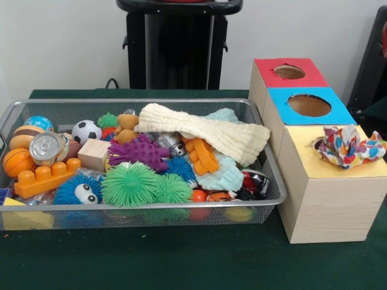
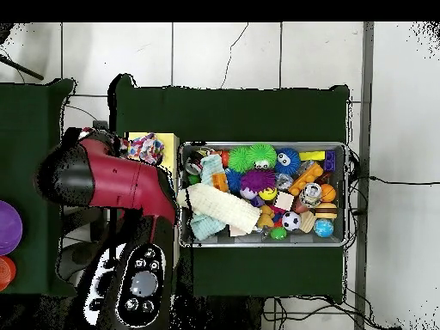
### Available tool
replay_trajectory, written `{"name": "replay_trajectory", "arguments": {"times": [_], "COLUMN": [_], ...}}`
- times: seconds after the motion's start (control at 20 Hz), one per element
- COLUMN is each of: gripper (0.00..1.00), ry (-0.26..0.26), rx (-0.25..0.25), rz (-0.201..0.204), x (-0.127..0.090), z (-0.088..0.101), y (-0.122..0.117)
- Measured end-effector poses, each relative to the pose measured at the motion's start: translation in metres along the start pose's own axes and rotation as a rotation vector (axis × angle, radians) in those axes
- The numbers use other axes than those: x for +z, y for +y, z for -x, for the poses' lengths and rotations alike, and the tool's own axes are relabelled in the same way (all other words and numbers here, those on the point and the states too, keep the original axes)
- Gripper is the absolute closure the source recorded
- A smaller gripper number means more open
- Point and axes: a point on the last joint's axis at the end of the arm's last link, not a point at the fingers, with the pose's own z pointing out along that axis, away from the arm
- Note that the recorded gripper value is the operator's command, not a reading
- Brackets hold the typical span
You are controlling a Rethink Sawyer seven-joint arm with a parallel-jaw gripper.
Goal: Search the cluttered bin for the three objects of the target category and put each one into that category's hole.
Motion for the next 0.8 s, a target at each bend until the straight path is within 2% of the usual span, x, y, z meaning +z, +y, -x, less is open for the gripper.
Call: {"name": "replay_trajectory", "arguments": {"times": [0.2, 0.35, 0.4, 0.45, 0.5, 0.55, 0.6, 0.8], "gripper": [1.0, 1.0, 1.0, 1.0, 1.0, 1.0, 1.0, 1.0], "ry": [0.033, 0.157, 0.192, 0.255, 0.29, 0.303, 0.346, 0.359], "rx": [-0.051, -0.127, -0.139, -0.158, -0.165, -0.167, -0.177, -0.193], "rz": [-0.016, -0.057, -0.067, -0.086, -0.096, -0.099, -0.11, -0.115], "x": [-0.002, -0.008, -0.01, -0.014, -0.016, -0.017, -0.021, -0.023], "z": [0.0, -0.002, -0.003, -0.003, -0.003, -0.003, -0.003, 0.005], "y": [-0.002, -0.009, -0.011, -0.016, -0.019, -0.02, -0.023, -0.027]}}
